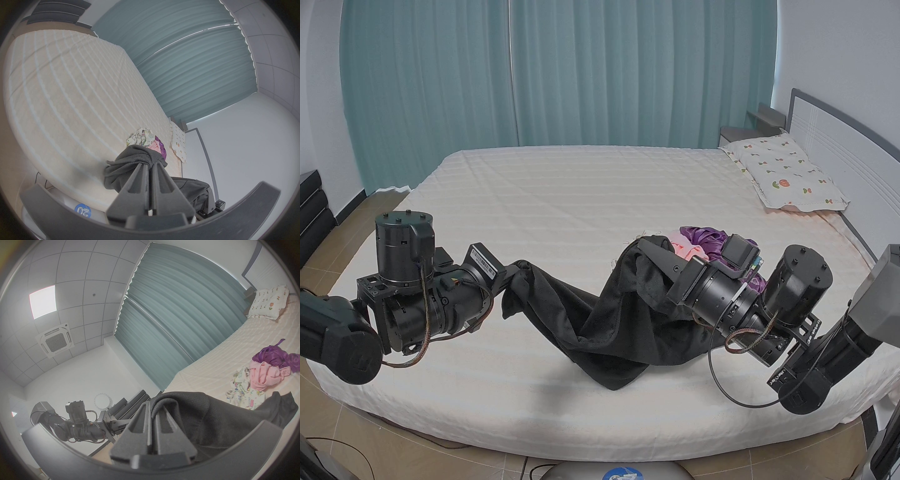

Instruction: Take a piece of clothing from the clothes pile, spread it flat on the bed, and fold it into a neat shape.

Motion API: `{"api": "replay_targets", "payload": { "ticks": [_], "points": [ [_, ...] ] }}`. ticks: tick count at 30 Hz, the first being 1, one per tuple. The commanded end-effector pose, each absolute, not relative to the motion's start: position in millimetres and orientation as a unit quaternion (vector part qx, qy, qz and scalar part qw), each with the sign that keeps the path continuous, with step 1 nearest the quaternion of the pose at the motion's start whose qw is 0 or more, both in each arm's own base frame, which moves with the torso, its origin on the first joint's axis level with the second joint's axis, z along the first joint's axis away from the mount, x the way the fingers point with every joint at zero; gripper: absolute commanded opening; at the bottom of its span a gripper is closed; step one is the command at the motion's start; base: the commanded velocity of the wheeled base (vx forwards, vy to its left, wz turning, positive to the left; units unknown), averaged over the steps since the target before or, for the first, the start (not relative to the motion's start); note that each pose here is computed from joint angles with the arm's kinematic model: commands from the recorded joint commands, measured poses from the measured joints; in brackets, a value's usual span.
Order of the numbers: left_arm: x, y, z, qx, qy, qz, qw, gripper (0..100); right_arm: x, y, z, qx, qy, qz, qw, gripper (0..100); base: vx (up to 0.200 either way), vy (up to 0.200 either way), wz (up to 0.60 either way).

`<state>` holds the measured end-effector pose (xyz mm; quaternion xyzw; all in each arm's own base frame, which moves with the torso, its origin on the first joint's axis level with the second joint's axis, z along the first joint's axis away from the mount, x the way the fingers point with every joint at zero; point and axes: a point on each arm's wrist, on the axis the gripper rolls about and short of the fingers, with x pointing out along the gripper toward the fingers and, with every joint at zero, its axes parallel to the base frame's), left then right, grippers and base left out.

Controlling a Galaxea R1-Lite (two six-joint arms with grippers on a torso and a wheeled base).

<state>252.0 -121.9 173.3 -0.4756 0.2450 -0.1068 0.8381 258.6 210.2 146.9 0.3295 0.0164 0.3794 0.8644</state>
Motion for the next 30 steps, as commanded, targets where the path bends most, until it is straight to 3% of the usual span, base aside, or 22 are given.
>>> {"api": "replay_targets", "payload": {
  "ticks": [1, 12, 30],
  "points": [
    [247.1, -119.1, 182.1, -0.480, 0.232, -0.114, 0.838, 0, 253.5, 205.7, 162.2, 0.336, -0.009, 0.387, 0.859, 0, 0.000, 0.200, 0.00],
    [237.6, -114.1, 195.8, -0.485, 0.214, -0.126, 0.839, 0, 244.2, 198.5, 182.2, 0.342, -0.035, 0.399, 0.850, 0, 0.000, 0.200, 0.00],
    [238.0, -114.3, 192.7, -0.480, 0.223, -0.120, 0.840, 0, 257.5, 192.3, 172.5, 0.341, -0.026, 0.380, 0.859, 0, 0.000, 0.200, 0.00]
  ]
}}
